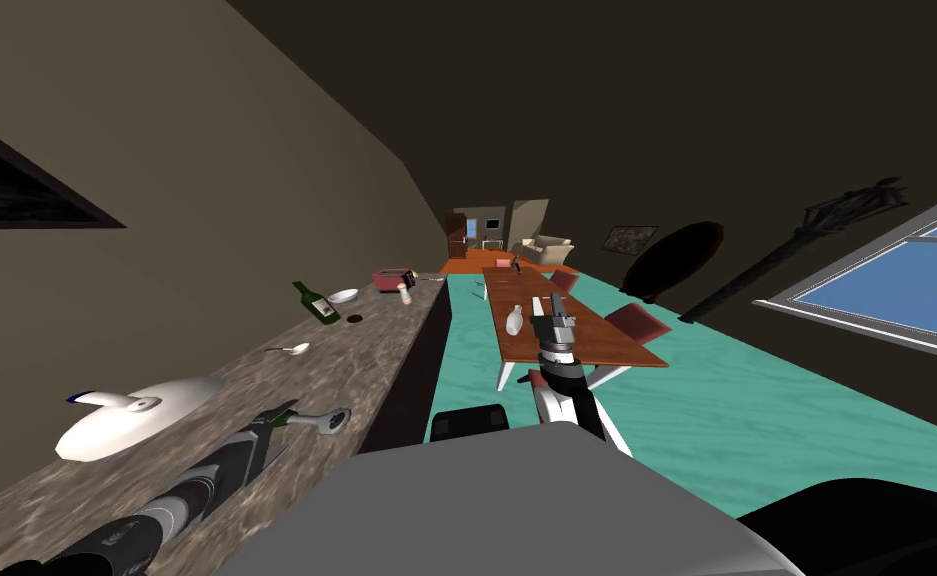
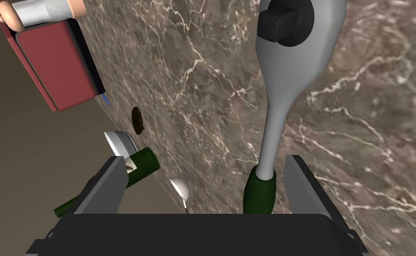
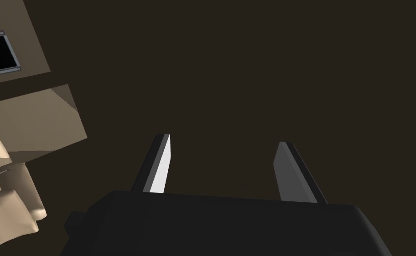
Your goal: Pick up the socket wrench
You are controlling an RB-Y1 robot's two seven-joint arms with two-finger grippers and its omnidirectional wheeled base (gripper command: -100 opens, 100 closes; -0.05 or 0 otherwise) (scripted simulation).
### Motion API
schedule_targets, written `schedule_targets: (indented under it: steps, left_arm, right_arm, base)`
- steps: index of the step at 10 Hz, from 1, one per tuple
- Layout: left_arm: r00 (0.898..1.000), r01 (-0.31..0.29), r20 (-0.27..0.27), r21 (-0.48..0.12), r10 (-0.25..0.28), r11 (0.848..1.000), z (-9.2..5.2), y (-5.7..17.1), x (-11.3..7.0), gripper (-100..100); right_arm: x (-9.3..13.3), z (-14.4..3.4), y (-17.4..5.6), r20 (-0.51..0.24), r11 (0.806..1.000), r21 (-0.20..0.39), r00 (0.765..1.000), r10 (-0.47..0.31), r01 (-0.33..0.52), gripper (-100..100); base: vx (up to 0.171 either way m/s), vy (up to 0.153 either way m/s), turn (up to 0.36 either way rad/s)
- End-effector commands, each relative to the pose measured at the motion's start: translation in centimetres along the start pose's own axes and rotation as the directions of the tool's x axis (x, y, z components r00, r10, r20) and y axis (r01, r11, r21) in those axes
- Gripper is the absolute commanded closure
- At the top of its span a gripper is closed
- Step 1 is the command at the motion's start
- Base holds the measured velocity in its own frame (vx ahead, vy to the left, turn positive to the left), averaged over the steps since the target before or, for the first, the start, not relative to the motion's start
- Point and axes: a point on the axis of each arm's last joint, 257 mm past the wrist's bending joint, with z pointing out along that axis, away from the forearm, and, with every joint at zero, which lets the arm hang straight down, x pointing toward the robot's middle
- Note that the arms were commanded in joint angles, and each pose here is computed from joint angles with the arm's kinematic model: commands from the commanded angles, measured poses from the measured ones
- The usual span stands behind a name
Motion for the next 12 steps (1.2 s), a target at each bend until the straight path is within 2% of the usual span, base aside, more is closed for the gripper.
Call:
schedule_targets:
  steps: [1, 2, 3, 4, 5, 6, 7, 8, 10, 11, 12]
  left_arm:
    - [1.000, 0.004, 0.000, -0.090, -0.004, 0.996, -0.5, 2.0, -1.0, -100]
    - [1.000, 0.003, -0.007, -0.092, -0.003, 0.996, -0.4, 1.9, -0.9, -100]
    - [1.000, 0.007, -0.003, -0.160, -0.007, 0.987, -0.9, 3.5, -1.6, -100]
    - [1.000, 0.003, -0.013, -0.169, -0.005, 0.986, -0.9, 3.5, -1.5, -100]
    - [1.000, 0.009, -0.007, -0.238, -0.011, 0.971, -1.6, 5.2, -2.2, -100]
    - [1.000, 0.003, -0.019, -0.243, -0.008, 0.970, -1.5, 5.1, -2.0, -100]
    - [1.000, 0.009, -0.016, -0.312, -0.015, 0.950, -2.2, 6.7, -2.6, -100]
    - [1.000, 0.002, -0.024, -0.314, -0.011, 0.949, -2.1, 6.5, -2.4, -100]
    - [0.999, 0.008, -0.027, -0.439, -0.022, 0.898, -3.5, 9.3, -3.3, -100]
    - [0.999, 0.000, -0.036, -0.442, -0.018, 0.897, -3.4, 9.2, -3.1, -100]
    - [0.999, 0.001, -0.039, -0.497, -0.024, 0.868, -4.0, 10.3, -3.4, -100]
  right_arm:
    - [0.0, 0.0, 0.0, 0.000, 1.000, 0.000, 1.000, 0.000, 0.000, 0]
    - [0.0, 0.0, 0.0, 0.000, 1.000, 0.000, 1.000, 0.000, 0.000, 0]
    - [0.0, 0.0, 0.0, 0.000, 1.000, 0.000, 1.000, 0.000, 0.000, 0]
    - [0.0, 0.0, 0.0, 0.000, 1.000, 0.000, 1.000, 0.000, 0.000, 0]
    - [0.0, 0.0, 0.0, 0.000, 1.000, 0.000, 1.000, 0.000, 0.000, 0]
    - [0.0, 0.0, 0.0, 0.000, 1.000, 0.000, 1.000, 0.000, 0.000, 0]
    - [0.0, 0.0, 0.0, 0.000, 1.000, 0.000, 1.000, 0.000, 0.000, 0]
    - [0.0, 0.0, 0.0, 0.000, 1.000, 0.000, 1.000, 0.000, 0.000, 0]
    - [0.0, 0.0, 0.0, 0.000, 1.000, 0.000, 1.000, 0.000, 0.000, 0]
    - [0.0, 0.0, 0.0, 0.000, 1.000, 0.000, 1.000, 0.000, 0.000, 0]
    - [0.0, 0.0, 0.0, 0.000, 1.000, 0.000, 1.000, 0.000, 0.000, 0]
  base:
    - [0.052, 0.024, -0.077]
    - [0.042, 0.020, -0.058]
    - [0.047, 0.016, -0.100]
    - [0.041, 0.020, -0.060]
    - [0.047, 0.023, -0.092]
    - [0.045, 0.026, -0.052]
    - [0.052, 0.025, -0.082]
    - [0.038, 0.020, -0.051]
    - [0.063, 0.027, -0.108]
    - [0.062, 0.037, -0.059]
    - [0.053, 0.025, -0.083]
